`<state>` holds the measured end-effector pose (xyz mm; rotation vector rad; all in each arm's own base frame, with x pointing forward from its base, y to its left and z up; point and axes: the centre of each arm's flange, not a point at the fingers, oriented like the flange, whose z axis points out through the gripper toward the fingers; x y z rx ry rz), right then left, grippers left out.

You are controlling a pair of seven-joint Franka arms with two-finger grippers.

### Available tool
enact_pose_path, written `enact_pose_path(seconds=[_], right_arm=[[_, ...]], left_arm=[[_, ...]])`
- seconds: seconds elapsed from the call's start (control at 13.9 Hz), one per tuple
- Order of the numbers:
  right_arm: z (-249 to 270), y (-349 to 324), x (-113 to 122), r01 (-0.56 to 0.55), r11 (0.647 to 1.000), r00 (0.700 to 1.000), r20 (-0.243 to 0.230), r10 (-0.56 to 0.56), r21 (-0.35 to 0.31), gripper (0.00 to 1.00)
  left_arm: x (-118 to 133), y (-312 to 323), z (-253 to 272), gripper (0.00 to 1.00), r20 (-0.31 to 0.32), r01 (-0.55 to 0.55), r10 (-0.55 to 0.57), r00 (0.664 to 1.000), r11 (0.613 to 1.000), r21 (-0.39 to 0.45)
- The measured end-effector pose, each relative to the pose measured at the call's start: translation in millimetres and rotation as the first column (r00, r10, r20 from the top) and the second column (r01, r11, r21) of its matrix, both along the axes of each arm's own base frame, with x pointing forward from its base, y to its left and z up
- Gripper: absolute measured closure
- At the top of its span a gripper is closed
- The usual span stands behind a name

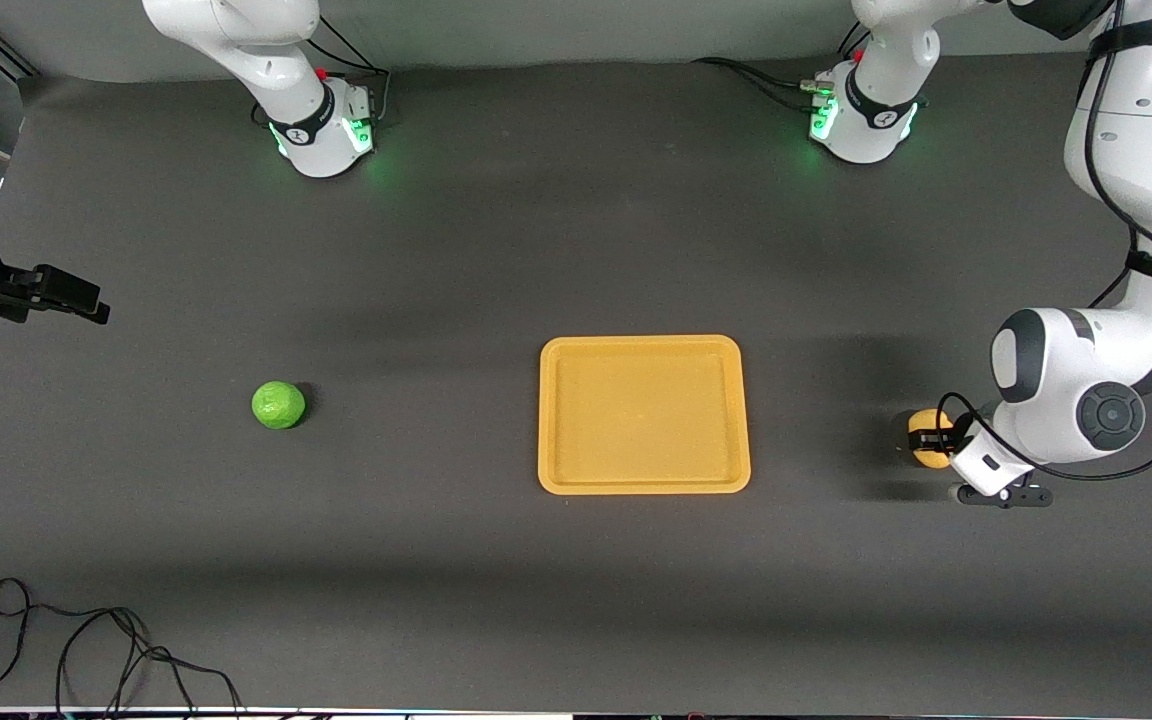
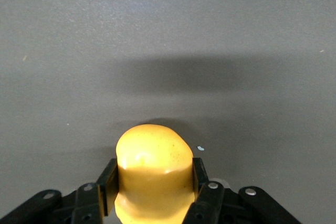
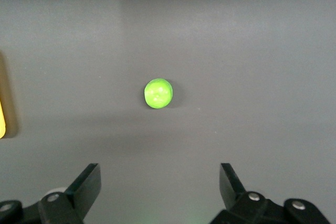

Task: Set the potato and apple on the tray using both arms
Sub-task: 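Lower the left gripper around the potato and close it, then carry the potato to the tray while the right gripper reaches the apple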

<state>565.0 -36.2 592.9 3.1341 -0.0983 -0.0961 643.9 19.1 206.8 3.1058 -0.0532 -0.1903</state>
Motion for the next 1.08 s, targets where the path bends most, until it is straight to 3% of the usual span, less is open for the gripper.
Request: enact_pose_path(seconds=[0.14,0.36,0.65,0.86,1.08], right_arm=[[0.0,0.0,0.0,0.0,1.0,1.0,0.0,0.0,0.0,0.0],[0.1,0.0,0.0,0.0,1.0,1.0,0.0,0.0,0.0,0.0],[-0.3,0.3,0.0,0.0,1.0,1.0,0.0,0.0,0.0,0.0],[-0.6,1.1,-0.3,-0.002,1.0,1.0,-0.004,0.002,0.0,0.0],[2.4,14.7,-7.1,-0.025,1.0,1.0,-0.011,0.025,0.001,0.0]], left_arm=[[1.8,-6.5,13.7,0.4,-0.027,0.024,-0.024,0.999,1.0,0.013],[16.5,-25.9,86.3,0.4,-0.06,0.064,-0.063,0.996,0.998,0.022],[14.4,-133.1,203.3,0.4,-0.064,0.087,-0.085,0.994,0.996,0.024],[-5.1,-224.9,211.5,0.4,-0.056,0.069,-0.067,0.996,0.996,0.046],[-15.0,-275.8,176.3,0.4,-0.077,0.047,-0.043,0.996,0.998,0.052]])
